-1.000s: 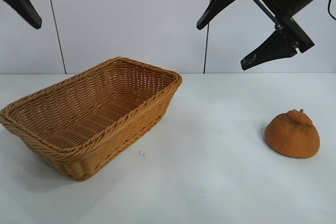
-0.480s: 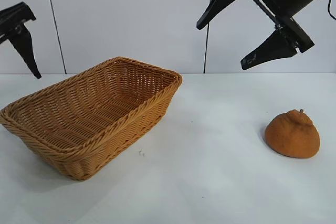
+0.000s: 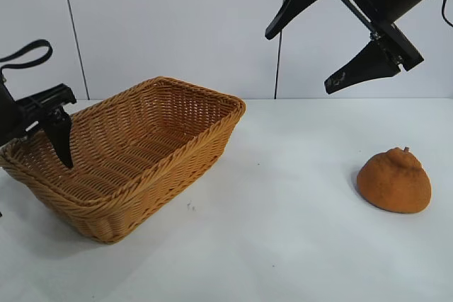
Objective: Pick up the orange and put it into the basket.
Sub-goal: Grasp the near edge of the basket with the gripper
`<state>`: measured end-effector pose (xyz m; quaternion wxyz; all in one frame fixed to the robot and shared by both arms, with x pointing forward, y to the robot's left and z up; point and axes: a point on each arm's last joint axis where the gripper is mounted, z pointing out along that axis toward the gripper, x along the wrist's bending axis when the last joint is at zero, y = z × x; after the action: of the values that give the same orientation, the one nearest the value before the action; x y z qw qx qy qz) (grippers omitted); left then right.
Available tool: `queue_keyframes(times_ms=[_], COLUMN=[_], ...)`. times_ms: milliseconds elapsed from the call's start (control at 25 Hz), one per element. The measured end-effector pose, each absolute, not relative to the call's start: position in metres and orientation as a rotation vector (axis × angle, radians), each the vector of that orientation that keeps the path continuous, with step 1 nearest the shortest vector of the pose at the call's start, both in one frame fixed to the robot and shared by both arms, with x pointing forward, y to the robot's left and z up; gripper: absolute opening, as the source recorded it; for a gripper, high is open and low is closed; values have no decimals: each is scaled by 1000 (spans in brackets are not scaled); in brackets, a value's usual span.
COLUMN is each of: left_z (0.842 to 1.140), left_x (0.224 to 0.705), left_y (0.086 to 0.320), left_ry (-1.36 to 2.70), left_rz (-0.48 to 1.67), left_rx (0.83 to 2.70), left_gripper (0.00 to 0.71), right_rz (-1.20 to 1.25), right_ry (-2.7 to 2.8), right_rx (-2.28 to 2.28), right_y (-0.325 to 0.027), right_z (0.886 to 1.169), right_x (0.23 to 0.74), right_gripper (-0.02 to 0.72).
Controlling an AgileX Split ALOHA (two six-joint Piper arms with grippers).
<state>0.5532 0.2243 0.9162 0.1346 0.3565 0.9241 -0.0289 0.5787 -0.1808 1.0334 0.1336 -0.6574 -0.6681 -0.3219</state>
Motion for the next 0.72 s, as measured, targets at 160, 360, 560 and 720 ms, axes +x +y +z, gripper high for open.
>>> queue_keyframes(times_ms=[160,360,560,720], left_z=[903,902,903,909], left_x=[556,557,557,561], left_y=[224,224,223,221], left_ry=[2700,2693,2700,2713], left_rz=[-90,-85,-98,-127], left_rx=[1027,1023,988,993], left_gripper=[610,486,106,94], right_rz=[-933,-933,-933,-933], right_ry=[-1937,-1937,-1937,-1937], right_rx=[-1906,-1906,-1906,-1906], right_y=[-181,-181,-181,-181], right_z=[1033,1033,1033,1033], right_x=[579,579,579,579], right_gripper=[652,652,652,652])
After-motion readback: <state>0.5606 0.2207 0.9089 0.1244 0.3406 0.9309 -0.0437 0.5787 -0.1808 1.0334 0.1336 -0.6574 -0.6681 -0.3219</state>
